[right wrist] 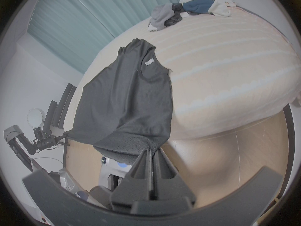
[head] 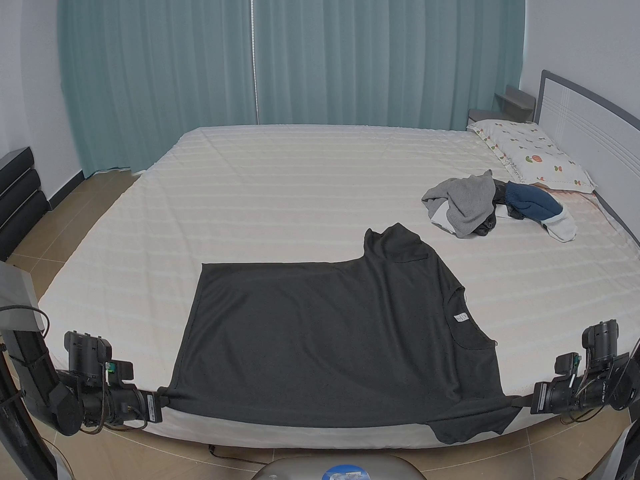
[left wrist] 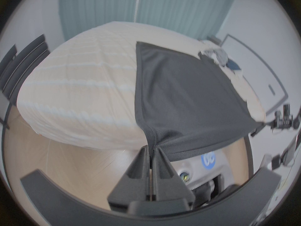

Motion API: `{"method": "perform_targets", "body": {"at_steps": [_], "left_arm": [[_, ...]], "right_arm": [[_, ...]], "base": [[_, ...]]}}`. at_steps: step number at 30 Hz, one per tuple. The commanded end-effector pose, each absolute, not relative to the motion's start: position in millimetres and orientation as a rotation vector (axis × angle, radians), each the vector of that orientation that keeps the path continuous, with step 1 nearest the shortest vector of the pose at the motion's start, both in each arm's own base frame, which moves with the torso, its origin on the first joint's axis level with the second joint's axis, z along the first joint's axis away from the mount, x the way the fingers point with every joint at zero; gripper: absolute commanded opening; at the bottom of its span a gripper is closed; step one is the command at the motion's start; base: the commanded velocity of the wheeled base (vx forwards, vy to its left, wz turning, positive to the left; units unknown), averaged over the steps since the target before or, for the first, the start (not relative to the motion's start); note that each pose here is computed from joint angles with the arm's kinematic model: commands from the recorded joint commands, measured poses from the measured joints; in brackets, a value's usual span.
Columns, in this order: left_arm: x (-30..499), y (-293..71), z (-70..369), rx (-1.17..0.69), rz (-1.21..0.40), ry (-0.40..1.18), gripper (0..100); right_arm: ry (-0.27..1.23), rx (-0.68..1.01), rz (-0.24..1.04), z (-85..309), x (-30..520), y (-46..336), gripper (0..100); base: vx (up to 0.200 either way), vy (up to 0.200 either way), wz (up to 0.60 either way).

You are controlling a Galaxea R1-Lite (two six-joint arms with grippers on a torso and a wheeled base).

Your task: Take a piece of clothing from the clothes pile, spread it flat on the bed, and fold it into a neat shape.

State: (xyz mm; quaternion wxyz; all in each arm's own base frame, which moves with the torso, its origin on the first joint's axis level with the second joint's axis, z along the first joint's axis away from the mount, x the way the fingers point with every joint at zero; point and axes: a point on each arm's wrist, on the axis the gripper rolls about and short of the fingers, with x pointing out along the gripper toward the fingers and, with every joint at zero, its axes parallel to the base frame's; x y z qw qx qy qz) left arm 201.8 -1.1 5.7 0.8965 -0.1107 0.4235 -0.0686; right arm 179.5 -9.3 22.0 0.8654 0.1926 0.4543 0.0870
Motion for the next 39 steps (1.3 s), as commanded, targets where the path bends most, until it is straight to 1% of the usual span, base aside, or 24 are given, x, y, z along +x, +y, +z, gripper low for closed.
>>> {"method": "perform_targets", "body": {"at_steps": [1,3,6,12,24,28,32,39], "left_arm": [[218,-3,16,-0.301,-0.123,0.763,0],[226,-7,22,-0.378,-0.110,0.696,0],[229,-8,24,-0.412,-0.103,0.673,0],[230,-8,26,-0.414,-0.104,0.663,0],[225,-6,33,-0.407,-0.085,0.640,0],[224,-6,33,-0.406,-0.085,0.645,0],[225,-5,32,-0.406,-0.076,0.665,0],[228,-5,30,-0.407,-0.077,0.673,0]], "right_arm": [[0.868,0.408,0.185,33,201,-10,0],[0.832,0.430,0.189,38,216,-8,0],[0.814,0.455,0.178,42,225,-8,0],[0.787,0.451,0.191,46,233,-6,0],[0.777,0.447,0.208,46,242,-3,0],[0.751,0.445,0.219,53,241,-2,0],[0.774,0.438,0.239,49,240,5,0],[0.770,0.440,0.240,49,246,6,0]], "base": [[0.000,0.000,0.00],[0.000,0.000,0.00],[0.000,0.000,0.00],[0.000,0.000,0.00],[0.000,0.000,0.00],[0.000,0.000,0.00],[0.000,0.000,0.00],[0.000,0.000,0.00]]}}
